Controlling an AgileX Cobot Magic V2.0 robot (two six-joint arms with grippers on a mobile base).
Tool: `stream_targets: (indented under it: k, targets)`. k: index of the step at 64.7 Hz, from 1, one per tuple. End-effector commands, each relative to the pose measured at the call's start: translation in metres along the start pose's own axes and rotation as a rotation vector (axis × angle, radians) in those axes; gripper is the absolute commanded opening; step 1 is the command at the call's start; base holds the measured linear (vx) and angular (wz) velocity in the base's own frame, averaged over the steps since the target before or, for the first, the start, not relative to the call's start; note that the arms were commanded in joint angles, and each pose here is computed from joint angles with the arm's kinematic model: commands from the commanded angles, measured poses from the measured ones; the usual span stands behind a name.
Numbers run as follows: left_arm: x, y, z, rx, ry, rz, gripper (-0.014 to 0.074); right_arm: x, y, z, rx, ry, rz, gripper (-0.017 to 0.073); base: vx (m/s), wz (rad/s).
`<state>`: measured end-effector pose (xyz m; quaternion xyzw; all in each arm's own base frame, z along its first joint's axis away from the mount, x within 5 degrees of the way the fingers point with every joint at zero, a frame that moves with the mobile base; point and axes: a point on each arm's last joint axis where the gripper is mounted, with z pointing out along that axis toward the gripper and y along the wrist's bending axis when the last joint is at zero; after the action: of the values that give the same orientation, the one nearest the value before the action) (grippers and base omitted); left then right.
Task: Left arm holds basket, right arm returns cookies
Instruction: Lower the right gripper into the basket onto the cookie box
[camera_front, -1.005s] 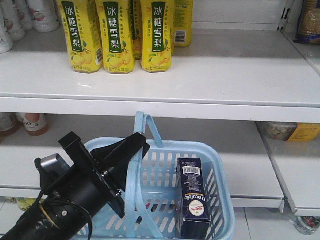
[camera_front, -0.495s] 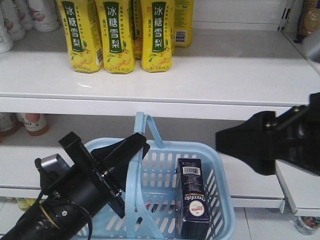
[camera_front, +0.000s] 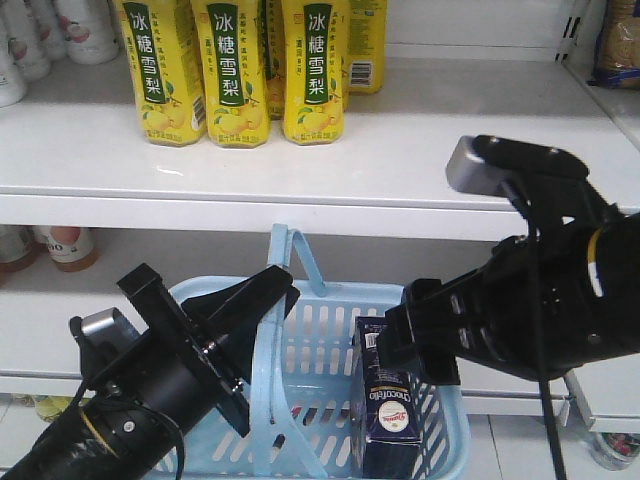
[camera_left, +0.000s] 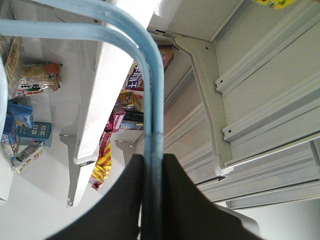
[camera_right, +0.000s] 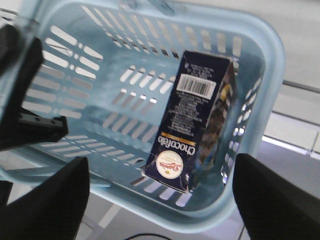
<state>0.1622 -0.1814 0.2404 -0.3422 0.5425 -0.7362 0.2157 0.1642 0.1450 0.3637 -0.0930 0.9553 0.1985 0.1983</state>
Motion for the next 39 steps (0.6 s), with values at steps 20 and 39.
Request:
stream_targets:
  k: [20, 39]
  targets:
    - [0.005, -0.04, -0.001, 0.341, 0.033, -0.021, -0.0003, -0.011, 0.006, 0.019, 0.055, 0.031, 0.062, 0.0549, 0.0, 0.0]
    - [0.005, -0.04, -0.001, 0.341, 0.033, -0.021, -0.0003, -0.02, 0.009, 0.04, 0.064, 0.012, 0.047, 0.0549, 0.0, 0.0]
